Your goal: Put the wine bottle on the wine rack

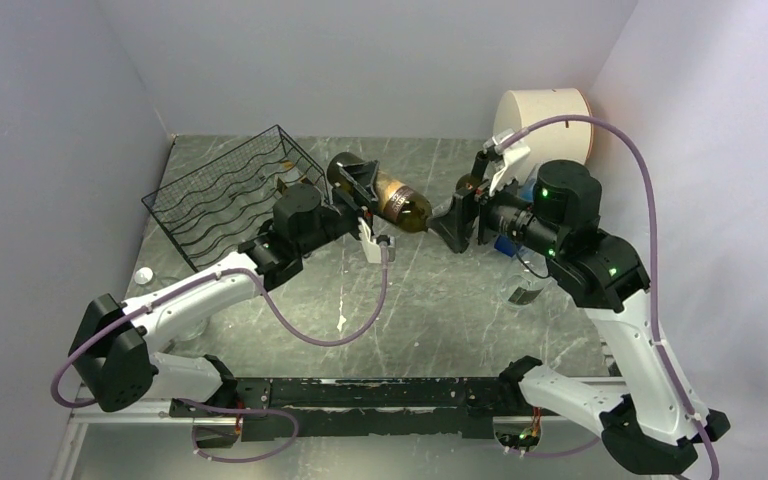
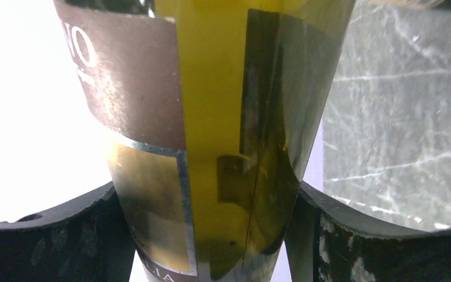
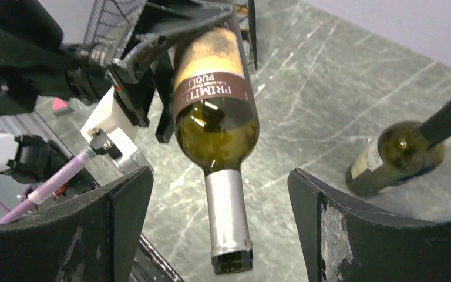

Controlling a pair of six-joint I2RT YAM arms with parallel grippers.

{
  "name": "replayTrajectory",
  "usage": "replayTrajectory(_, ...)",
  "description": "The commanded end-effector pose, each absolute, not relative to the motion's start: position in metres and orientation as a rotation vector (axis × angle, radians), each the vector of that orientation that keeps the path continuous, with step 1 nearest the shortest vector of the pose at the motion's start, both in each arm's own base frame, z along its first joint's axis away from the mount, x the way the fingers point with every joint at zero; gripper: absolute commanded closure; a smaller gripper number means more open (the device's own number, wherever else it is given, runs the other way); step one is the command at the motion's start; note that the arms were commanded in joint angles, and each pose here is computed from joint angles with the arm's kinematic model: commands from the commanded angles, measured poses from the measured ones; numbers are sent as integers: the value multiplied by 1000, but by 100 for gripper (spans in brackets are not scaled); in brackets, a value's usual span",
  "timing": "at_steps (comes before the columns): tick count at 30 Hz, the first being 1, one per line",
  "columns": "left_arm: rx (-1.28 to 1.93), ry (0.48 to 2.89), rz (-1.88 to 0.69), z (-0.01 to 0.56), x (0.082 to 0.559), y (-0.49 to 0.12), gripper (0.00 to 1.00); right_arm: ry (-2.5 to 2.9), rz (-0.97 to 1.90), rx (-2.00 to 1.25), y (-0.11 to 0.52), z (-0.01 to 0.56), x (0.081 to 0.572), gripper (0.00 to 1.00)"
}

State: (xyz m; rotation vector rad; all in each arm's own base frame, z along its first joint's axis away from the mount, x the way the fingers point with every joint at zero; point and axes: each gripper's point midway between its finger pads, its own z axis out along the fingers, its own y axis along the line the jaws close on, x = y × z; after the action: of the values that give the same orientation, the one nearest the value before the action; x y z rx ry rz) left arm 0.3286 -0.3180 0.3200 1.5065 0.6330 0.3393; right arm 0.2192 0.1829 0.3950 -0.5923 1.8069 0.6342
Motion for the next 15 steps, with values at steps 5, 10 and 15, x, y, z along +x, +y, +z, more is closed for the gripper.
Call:
replayTrajectory(5,1518,438,595,375,332,-312,93,1934,513,-629,167,352,220,12)
replayTrajectory(10,1545,409,612,373,332,-315,93,1971,541,-692,177,327,221,15)
replayTrajectory(15,1559,398,638,370,335,-316,93,2036,582,-730,188,301,224,19)
